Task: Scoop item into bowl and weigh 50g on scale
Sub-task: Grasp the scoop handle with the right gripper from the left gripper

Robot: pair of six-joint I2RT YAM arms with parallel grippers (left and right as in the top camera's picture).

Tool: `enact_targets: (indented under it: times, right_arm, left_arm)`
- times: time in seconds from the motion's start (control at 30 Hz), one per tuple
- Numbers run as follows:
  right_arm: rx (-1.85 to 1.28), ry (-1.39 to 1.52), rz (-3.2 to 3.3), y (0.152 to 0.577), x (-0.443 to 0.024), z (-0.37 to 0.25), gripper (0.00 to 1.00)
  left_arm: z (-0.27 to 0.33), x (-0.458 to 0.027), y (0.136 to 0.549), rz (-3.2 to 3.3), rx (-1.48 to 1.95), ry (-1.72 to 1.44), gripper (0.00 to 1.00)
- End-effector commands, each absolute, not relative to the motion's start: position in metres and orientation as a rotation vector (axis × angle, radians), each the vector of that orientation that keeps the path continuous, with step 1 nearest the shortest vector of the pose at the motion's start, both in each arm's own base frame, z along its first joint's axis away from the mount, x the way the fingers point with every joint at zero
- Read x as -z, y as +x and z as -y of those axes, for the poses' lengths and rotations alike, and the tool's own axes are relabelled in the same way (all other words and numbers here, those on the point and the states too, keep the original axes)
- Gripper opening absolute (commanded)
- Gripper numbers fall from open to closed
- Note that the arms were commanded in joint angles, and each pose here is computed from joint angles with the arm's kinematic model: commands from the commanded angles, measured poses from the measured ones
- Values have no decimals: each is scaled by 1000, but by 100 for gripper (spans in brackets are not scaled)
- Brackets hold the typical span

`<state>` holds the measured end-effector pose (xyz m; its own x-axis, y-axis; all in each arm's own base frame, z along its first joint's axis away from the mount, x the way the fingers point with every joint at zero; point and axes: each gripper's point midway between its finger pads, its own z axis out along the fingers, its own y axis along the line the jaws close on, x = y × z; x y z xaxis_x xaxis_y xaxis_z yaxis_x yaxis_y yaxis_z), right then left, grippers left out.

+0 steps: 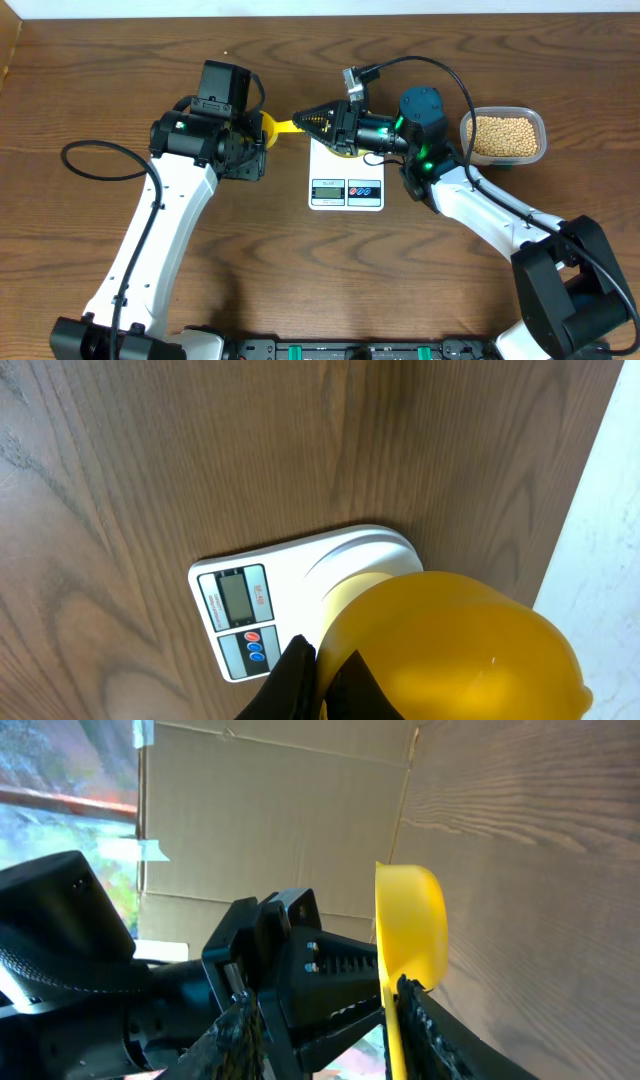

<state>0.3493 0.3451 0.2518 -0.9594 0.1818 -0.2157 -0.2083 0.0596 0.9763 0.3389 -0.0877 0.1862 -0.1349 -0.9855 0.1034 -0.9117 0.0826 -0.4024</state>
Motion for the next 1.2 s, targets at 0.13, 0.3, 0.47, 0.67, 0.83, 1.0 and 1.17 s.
enact_targets:
  times: [0.13,0.3,0.47,0.67,0.83,1.0,1.17]
  right_arm:
    - [-1887,-66,-2064,354,-244,-346,42]
    - [-1871,-58,-2076,356,-240,-345,40]
    - [-1866,-51,-2074,357,-240,-345,36]
    - [-1872,-61,-2077,353,-240,-349,32]
    - [-1885,-84,-2085,346,-240,-356,30]
    - [-1885,-86,-2085,345,-240,-357,21]
    - [-1882,-88,-2083,346,-240,-356,21]
  left_arm:
    - [87,-185,339,-2151,545,-1936,7]
    - [87,-185,339,-2151,545,-1936,7]
    - [87,-185,339,-2151,545,-1936,7]
    - [87,-185,339,-2152,545,-1935,8]
    - [94,-185,337,-2172,549,-1917,8]
    - [94,-185,337,-2174,540,-1908,7]
    - [94,-185,337,-2174,541,-1909,8]
